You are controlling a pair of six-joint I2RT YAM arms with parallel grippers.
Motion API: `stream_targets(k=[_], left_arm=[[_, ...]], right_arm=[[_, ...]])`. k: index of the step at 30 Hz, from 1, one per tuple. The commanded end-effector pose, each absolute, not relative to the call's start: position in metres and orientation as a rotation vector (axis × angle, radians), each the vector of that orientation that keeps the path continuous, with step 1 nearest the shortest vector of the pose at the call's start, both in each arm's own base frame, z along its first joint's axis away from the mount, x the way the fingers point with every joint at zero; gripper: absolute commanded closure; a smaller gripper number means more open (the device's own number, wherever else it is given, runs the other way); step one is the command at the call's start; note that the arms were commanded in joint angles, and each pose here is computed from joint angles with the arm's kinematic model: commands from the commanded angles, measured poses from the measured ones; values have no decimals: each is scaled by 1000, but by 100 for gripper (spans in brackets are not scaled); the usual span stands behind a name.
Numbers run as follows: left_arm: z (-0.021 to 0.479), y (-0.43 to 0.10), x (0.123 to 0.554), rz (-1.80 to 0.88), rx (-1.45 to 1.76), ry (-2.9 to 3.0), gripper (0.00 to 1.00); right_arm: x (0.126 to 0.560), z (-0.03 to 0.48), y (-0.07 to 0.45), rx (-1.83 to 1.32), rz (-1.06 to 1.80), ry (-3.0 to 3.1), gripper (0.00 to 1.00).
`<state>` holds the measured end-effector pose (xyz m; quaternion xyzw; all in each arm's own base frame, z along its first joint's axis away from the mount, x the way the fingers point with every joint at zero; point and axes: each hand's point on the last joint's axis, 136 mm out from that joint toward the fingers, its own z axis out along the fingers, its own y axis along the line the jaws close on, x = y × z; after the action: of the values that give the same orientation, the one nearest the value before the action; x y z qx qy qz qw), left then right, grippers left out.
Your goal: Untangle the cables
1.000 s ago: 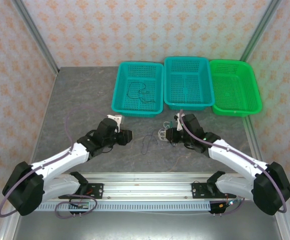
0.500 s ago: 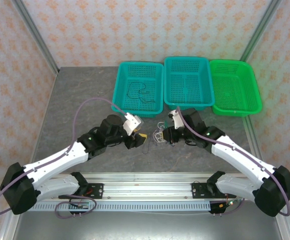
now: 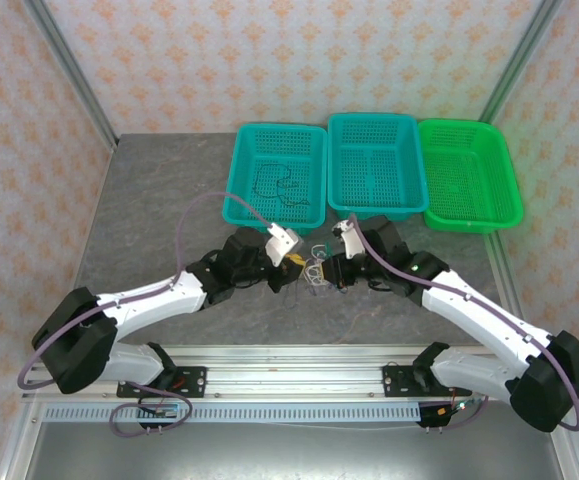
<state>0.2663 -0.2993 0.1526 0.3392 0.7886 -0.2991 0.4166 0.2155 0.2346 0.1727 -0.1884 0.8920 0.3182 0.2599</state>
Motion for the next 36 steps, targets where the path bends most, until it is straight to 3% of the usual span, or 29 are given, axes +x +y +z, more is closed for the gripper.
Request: stream_targets(k=[1, 9, 13, 16, 17, 18, 19, 20, 25, 32, 36], left_arm=[[171, -297, 275, -731, 768, 1913, 100], [180, -264, 279, -617, 593, 1959, 100], [183, -247, 279, -588, 487, 1986, 100], [185, -237, 277, -573, 435, 1989, 100], [186, -234, 276, -569, 425, 1985, 100], [187, -233, 275, -566, 425, 1983, 100], [187, -232, 275, -562, 431, 1982, 100], [186, -234, 273, -564, 452, 1984, 100], [188, -267, 259, -754, 594, 1946, 100], [187, -285, 269, -760, 647, 1947, 59], [191, -292, 272, -705, 763, 1912, 52]], right_arm=[[225, 177, 225, -421, 782, 2393, 98], [257, 127, 149, 168, 396, 2434, 80], [248, 84, 99, 532, 251, 2455, 76], [239, 62, 71, 699, 160, 2454, 66], [235, 56, 64, 738, 143, 2462, 69], [234, 52, 62, 753, 147, 2471, 82], [235, 50, 66, 732, 188, 2479, 95], [238, 50, 77, 677, 259, 2492, 100], [248, 78, 139, 339, 652, 2492, 100], [245, 136, 169, 7, 797, 2434, 100], [231, 170, 197, -219, 922, 2379, 100]])
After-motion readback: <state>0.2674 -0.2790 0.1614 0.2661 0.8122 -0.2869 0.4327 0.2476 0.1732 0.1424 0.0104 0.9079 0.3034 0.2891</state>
